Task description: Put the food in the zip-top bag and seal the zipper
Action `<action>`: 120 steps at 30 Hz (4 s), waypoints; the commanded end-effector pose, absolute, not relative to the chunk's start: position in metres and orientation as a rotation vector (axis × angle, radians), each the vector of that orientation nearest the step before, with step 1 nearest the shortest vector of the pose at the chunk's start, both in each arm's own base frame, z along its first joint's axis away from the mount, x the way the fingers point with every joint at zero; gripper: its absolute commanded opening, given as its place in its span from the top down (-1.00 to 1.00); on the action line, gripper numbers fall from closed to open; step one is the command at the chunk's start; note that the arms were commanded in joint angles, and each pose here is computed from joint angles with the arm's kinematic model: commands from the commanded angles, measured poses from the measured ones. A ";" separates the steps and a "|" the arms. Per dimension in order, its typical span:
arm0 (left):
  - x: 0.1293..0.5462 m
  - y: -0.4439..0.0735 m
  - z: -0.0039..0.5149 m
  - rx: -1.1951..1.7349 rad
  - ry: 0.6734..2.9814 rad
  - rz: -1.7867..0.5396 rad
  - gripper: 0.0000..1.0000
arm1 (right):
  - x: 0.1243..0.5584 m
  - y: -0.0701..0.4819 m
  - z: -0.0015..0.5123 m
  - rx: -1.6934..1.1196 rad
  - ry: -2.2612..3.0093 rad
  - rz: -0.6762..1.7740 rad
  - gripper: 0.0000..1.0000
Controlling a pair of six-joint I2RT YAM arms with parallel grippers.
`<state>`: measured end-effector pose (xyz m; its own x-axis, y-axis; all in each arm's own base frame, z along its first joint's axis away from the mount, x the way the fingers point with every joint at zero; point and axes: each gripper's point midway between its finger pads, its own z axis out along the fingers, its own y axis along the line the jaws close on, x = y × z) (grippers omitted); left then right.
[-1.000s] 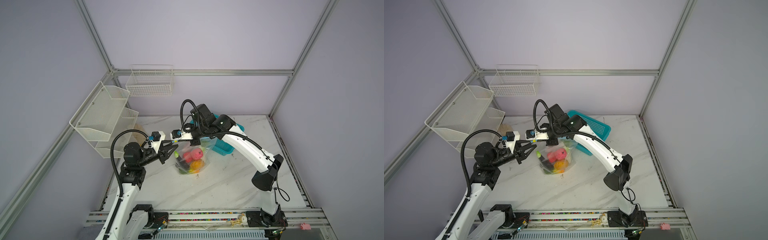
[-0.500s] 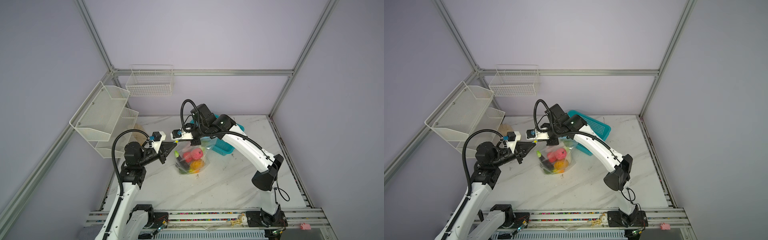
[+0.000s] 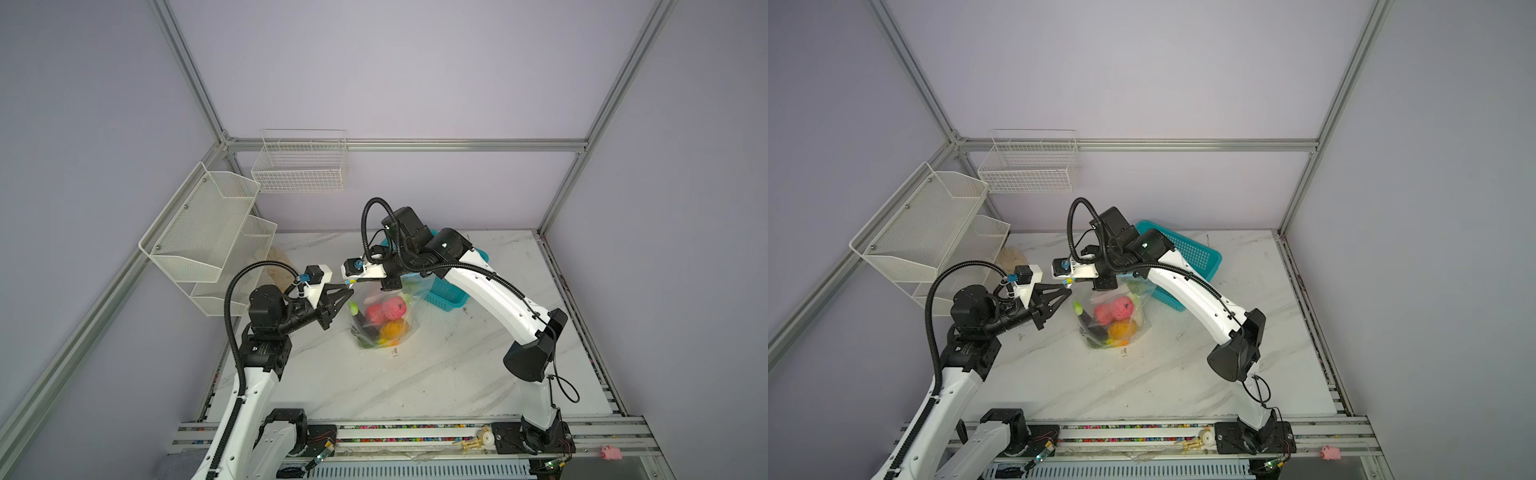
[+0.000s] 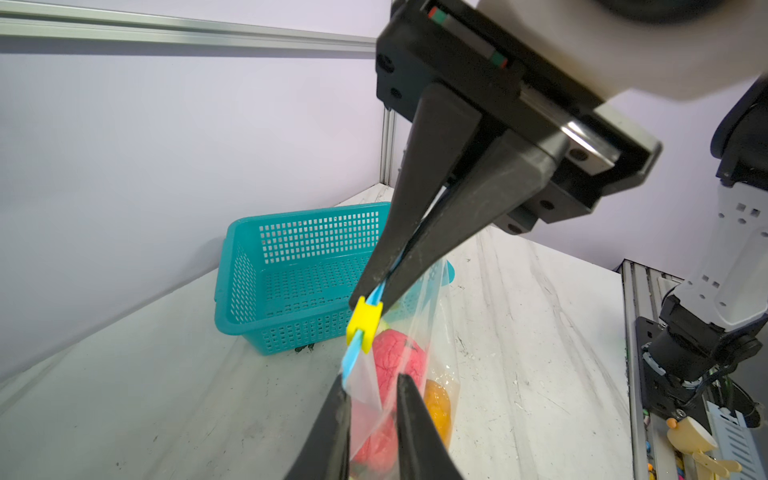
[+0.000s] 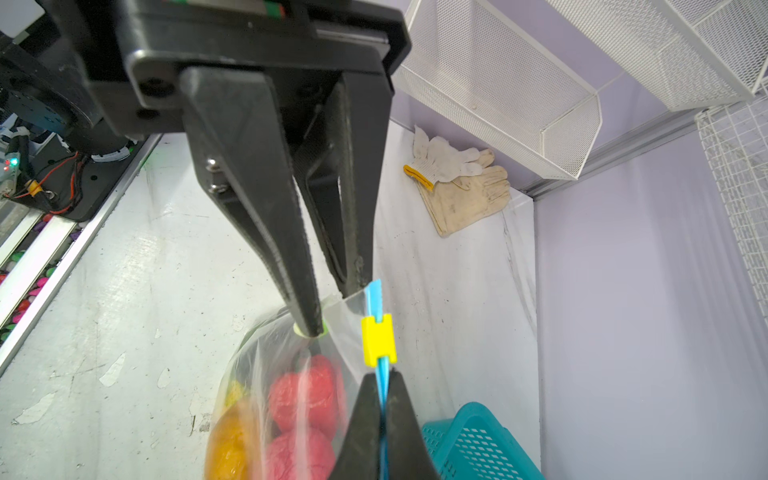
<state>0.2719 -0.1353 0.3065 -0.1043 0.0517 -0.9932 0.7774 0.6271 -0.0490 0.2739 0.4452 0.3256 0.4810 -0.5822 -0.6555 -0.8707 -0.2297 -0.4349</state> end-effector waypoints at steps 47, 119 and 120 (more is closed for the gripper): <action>0.277 -0.132 0.352 0.672 1.435 -0.652 1.00 | 0.254 0.458 0.359 -1.870 1.075 0.612 0.39; 0.285 -0.127 0.361 0.682 1.423 -0.578 0.04 | 0.278 0.431 0.357 -1.891 1.129 0.478 0.92; 0.284 -0.130 0.365 0.700 1.405 -0.588 0.03 | 0.277 0.430 0.358 -1.891 1.123 0.482 0.92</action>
